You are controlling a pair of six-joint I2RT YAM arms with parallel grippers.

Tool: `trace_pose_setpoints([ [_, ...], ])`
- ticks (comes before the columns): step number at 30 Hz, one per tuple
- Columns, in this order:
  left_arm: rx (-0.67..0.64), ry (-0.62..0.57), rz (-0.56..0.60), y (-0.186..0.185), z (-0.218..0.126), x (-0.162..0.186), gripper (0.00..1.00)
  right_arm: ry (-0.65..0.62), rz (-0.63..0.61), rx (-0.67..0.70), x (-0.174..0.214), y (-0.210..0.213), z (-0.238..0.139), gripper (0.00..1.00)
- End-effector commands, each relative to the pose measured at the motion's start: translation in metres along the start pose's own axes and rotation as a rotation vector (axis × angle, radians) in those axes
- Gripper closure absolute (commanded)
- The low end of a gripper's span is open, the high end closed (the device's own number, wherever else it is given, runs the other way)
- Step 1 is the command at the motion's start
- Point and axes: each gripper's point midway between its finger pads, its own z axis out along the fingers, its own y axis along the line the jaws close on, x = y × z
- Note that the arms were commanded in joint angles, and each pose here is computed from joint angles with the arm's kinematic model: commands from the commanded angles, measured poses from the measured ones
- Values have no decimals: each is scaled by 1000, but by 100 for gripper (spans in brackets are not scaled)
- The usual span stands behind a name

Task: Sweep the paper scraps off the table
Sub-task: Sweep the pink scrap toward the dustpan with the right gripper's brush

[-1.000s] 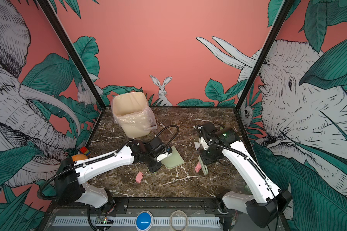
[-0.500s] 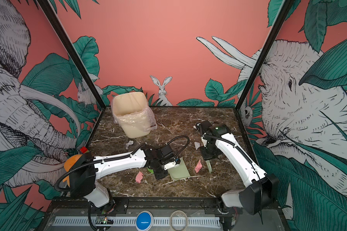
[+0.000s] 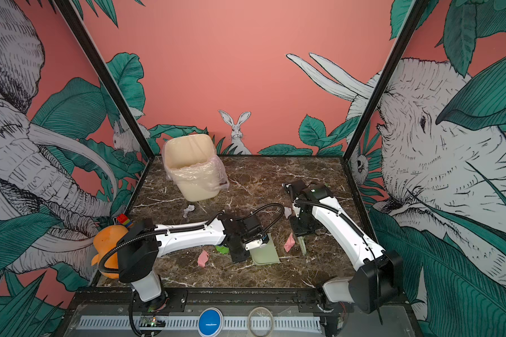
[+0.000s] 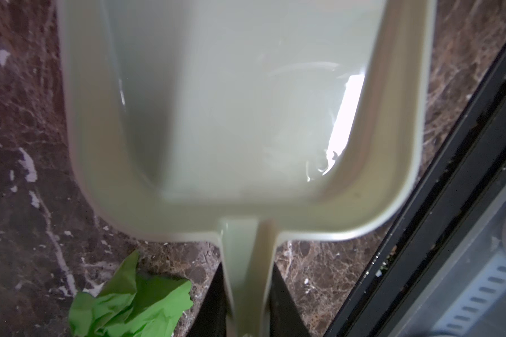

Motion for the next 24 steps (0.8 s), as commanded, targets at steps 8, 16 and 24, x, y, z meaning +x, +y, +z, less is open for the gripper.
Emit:
trace_pose_setpoints([
  [8, -86, -1, 37, 14, -2, -10, 97, 5, 36, -54, 1, 9, 4, 100],
  [16, -90, -7, 41, 15, 4, -16, 98, -21, 39, -111, -3, 24, -1, 100],
  [24, -83, 0, 42, 14, 9, -16, 98, -77, 21, -198, -8, 45, -17, 100],
])
